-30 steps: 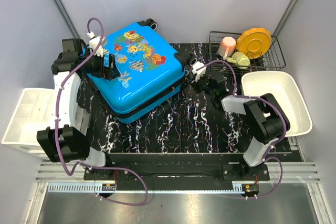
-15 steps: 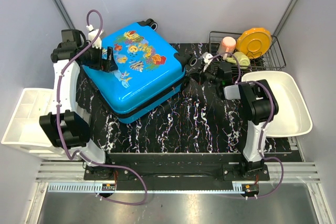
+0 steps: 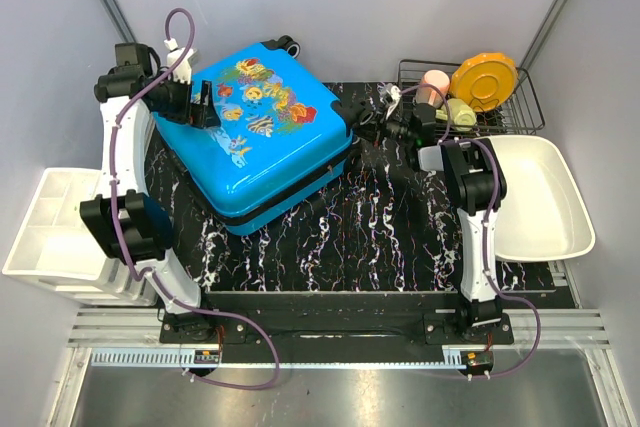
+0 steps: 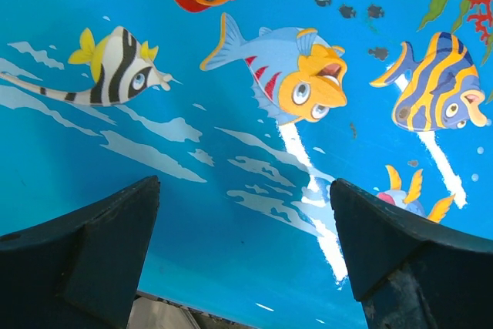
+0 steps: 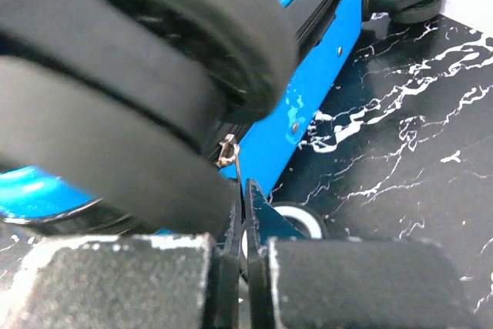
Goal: Open, take out, and arrange the luggage
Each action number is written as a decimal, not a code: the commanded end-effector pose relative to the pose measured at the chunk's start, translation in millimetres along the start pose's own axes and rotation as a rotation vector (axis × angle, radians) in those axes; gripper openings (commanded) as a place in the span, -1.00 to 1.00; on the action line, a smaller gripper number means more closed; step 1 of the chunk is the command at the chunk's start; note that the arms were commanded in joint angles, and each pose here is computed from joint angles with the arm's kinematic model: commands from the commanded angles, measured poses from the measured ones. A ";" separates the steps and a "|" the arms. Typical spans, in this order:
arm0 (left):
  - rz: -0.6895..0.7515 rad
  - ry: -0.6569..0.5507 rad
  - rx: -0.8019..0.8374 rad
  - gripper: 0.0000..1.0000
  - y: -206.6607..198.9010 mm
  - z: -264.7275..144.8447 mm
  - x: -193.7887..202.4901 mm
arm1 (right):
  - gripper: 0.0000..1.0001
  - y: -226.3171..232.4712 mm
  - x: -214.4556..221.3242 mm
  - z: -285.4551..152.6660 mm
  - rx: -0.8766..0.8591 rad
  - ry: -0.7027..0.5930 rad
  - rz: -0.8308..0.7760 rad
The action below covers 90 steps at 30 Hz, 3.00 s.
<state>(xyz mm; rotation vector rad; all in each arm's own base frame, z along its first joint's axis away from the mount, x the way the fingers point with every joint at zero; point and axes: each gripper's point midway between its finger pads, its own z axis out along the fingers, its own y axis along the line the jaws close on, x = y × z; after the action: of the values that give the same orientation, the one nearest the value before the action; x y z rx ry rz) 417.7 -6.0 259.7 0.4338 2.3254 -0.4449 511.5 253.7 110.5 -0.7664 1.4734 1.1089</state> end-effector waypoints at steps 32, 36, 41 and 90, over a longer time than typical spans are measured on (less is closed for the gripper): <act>-0.082 -0.222 0.018 0.98 -2.5 -39.4 -48.6 | 0.49 -21.7 -69.4 21.3 0.310 0.127 0.312; -0.187 -0.301 -0.015 0.98 14.8 -57.5 -50.3 | 0.72 -26.2 -85.2 8.6 0.365 0.127 0.345; -0.334 -0.322 -0.004 0.98 28.5 -60.8 -40.8 | 0.86 -8.9 -121.7 -11.5 0.375 0.135 0.257; -0.048 -0.343 0.055 0.98 19.1 3.4 -122.1 | 0.31 200.4 -82.5 -19.0 -0.076 0.349 0.219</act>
<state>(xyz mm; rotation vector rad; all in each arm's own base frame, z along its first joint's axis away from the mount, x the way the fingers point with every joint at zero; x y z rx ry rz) 570.1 -5.9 250.7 0.1743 2.1027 -0.6509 347.6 284.9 218.1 -0.8208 1.9605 1.2628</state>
